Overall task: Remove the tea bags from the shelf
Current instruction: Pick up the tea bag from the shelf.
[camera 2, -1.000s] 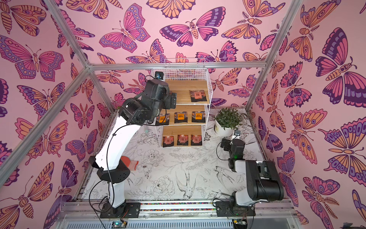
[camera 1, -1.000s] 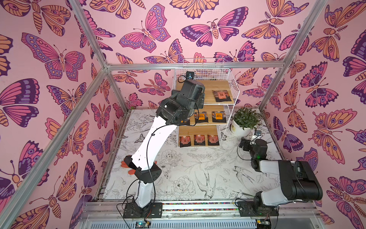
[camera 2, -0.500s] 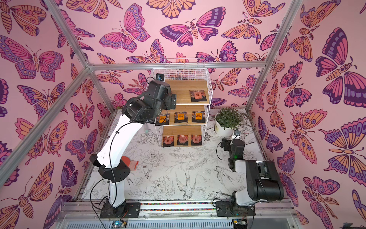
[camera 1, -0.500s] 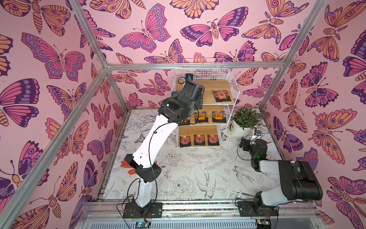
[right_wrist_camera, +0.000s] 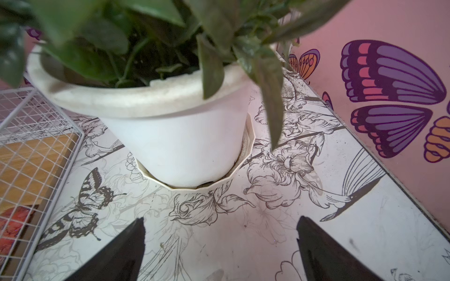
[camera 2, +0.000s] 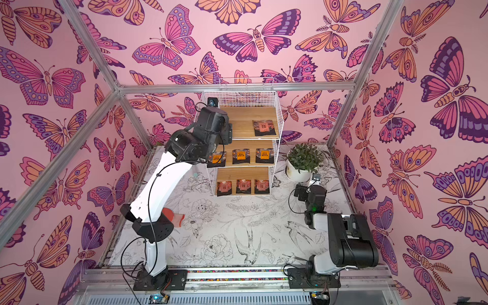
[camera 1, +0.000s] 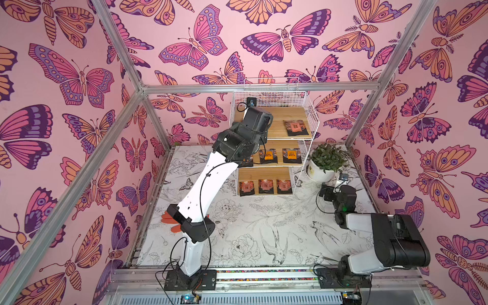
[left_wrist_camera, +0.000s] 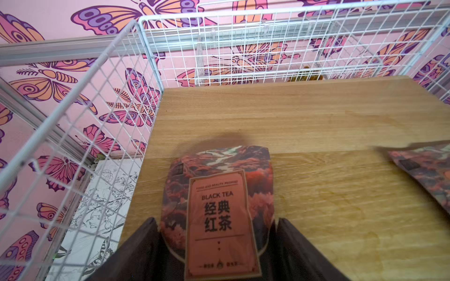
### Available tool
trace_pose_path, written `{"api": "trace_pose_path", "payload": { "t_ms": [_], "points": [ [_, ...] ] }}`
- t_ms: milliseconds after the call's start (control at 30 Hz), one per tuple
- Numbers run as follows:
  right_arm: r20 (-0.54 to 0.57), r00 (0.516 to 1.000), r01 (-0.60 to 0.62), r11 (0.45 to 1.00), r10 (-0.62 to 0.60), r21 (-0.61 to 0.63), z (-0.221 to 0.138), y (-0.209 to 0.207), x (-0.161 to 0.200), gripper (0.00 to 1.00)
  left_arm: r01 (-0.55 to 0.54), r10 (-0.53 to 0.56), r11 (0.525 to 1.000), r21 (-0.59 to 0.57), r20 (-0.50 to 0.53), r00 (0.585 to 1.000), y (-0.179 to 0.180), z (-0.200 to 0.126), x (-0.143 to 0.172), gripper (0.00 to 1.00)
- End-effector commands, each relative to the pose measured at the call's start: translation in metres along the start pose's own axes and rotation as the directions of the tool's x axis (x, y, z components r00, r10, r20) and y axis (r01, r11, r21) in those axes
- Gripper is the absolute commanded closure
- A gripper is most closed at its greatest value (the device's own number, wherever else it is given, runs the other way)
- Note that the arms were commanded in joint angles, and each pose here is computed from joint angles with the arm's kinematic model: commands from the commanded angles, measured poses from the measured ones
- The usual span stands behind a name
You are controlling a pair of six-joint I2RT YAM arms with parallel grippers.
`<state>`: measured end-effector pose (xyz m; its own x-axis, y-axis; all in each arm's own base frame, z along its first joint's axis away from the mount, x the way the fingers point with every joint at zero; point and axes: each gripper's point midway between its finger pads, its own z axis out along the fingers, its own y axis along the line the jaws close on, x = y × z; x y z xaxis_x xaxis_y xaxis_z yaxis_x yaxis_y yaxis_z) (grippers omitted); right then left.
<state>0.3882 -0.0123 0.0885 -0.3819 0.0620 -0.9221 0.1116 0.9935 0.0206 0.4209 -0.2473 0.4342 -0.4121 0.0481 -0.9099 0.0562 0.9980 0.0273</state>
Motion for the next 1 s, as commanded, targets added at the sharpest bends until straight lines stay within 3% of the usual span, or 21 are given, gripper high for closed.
{"api": "trace_pose_path", "payload": {
  "t_ms": [0, 233, 467, 600, 700, 967],
  "points": [
    [0.018, 1.0, 0.017, 1.0, -0.017, 0.003, 0.004, 0.001, -0.007, 0.01, -0.114, 0.105, 0.991, -0.065, -0.135, 0.985, 0.008, 0.022, 0.04, 0.31],
    [0.018, 1.0, 0.017, 1.0, -0.017, 0.001, 0.003, 0.002, -0.007, 0.01, -0.135, 0.121, 0.988, -0.073, -0.173, 0.977, 0.01, 0.026, 0.051, 0.57],
    [0.018, 1.0, 0.017, 1.0, -0.017, 0.004, 0.003, 0.001, -0.007, 0.01, -0.079, 0.081, 0.997, 0.016, -0.179, 0.981, -0.002, 0.024, 0.048, 0.77],
    [0.017, 1.0, 0.018, 1.0, -0.018, 0.003, 0.003, 0.001, -0.007, 0.01, -0.059, 0.069, 0.996, 0.061, -0.186, 0.98, -0.01, 0.023, 0.049, 0.94],
    [0.016, 1.0, 0.017, 1.0, -0.017, 0.003, 0.003, 0.001, -0.006, 0.01, -0.032, 0.053, 0.993, 0.11, -0.197, 0.979, -0.019, 0.022, 0.05, 1.0],
    [0.016, 1.0, 0.017, 1.0, -0.017, 0.003, 0.003, 0.001, -0.007, 0.01, -0.002, 0.032, 0.985, 0.17, -0.174, 0.984, -0.028, 0.012, 0.04, 1.0]
  ]
}}
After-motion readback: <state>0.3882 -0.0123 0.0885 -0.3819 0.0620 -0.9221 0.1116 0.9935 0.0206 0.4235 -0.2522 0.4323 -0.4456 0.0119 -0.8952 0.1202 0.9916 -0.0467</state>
